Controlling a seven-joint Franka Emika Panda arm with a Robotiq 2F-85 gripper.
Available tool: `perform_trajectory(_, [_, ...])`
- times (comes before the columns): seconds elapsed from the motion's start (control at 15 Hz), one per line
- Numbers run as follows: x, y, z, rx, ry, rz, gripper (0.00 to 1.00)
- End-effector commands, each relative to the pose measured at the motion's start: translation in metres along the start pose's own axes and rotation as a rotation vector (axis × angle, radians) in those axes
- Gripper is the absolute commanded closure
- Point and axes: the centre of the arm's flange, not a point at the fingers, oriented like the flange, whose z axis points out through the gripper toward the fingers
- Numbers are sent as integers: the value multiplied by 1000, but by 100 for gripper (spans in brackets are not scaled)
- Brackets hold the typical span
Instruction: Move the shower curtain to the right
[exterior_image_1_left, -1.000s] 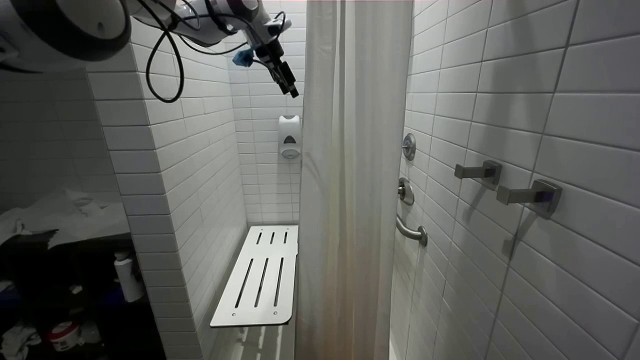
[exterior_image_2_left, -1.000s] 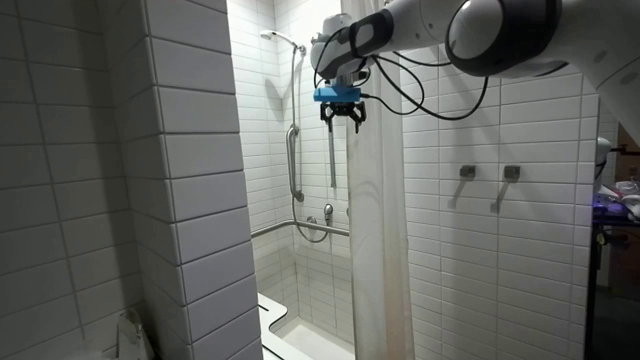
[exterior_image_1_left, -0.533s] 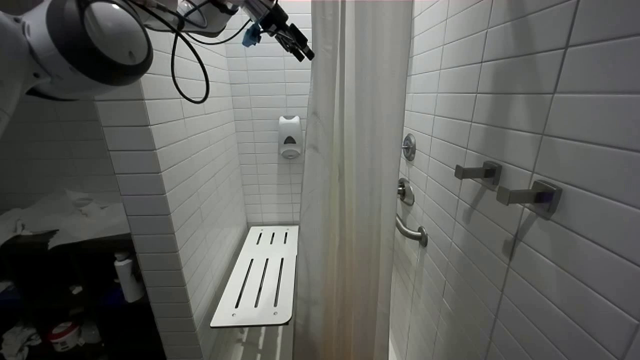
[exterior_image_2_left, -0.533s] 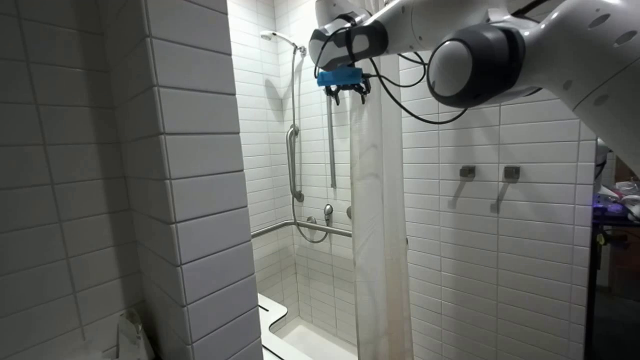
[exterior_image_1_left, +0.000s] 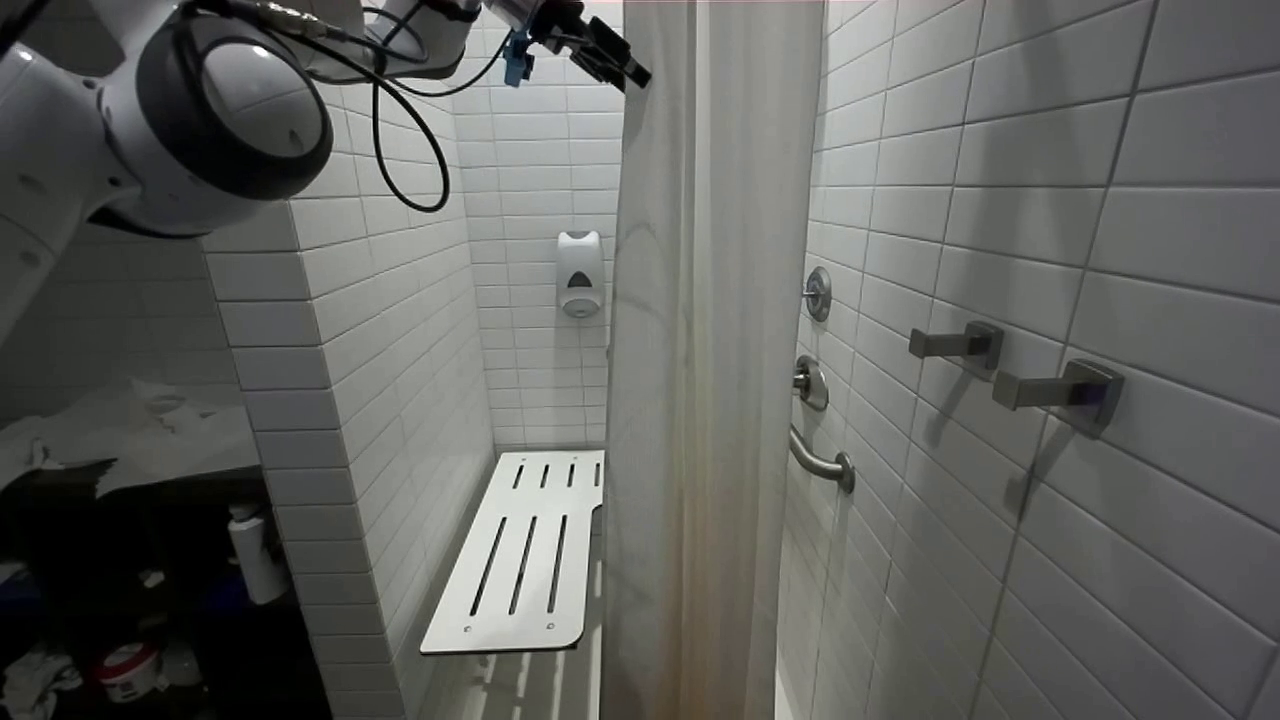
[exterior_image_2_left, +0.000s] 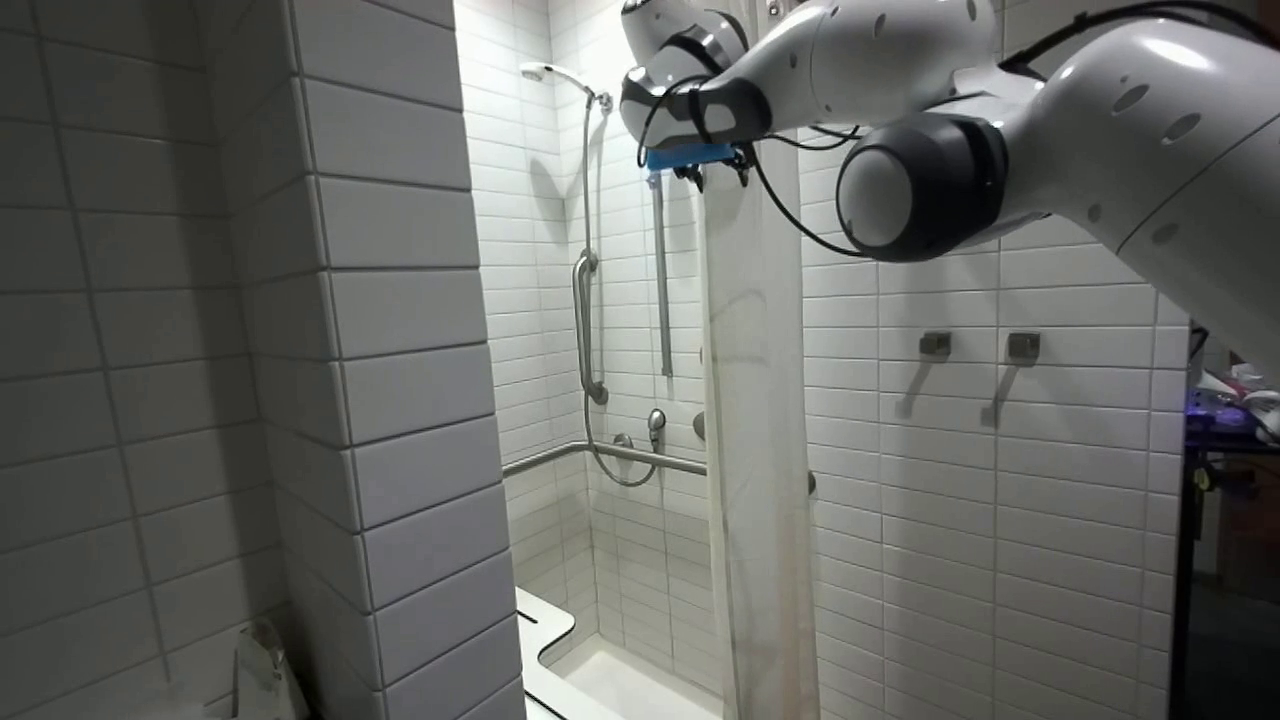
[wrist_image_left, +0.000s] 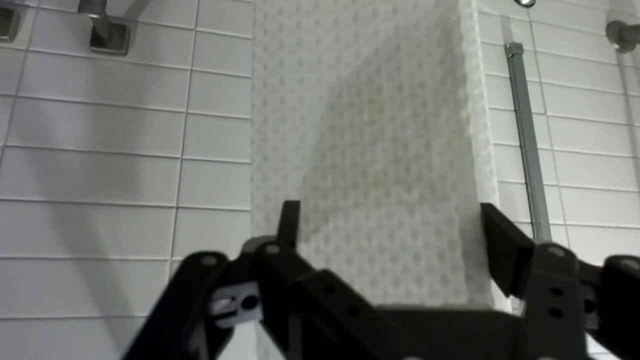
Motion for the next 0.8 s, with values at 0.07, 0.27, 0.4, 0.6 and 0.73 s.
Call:
perform_trajectory(0.07, [66, -42, -28, -52, 114, 47, 56])
perform_trajectory(0.27, [77, -37, -36, -73, 169, 42, 80])
perform_trajectory(0.4, [84, -32, -41, -63, 196, 35, 95])
perform_trajectory(0.6, [95, -25, -47, -14, 211, 57, 100])
perform_trajectory(0.73, [102, -21, -49, 5, 193, 84, 100])
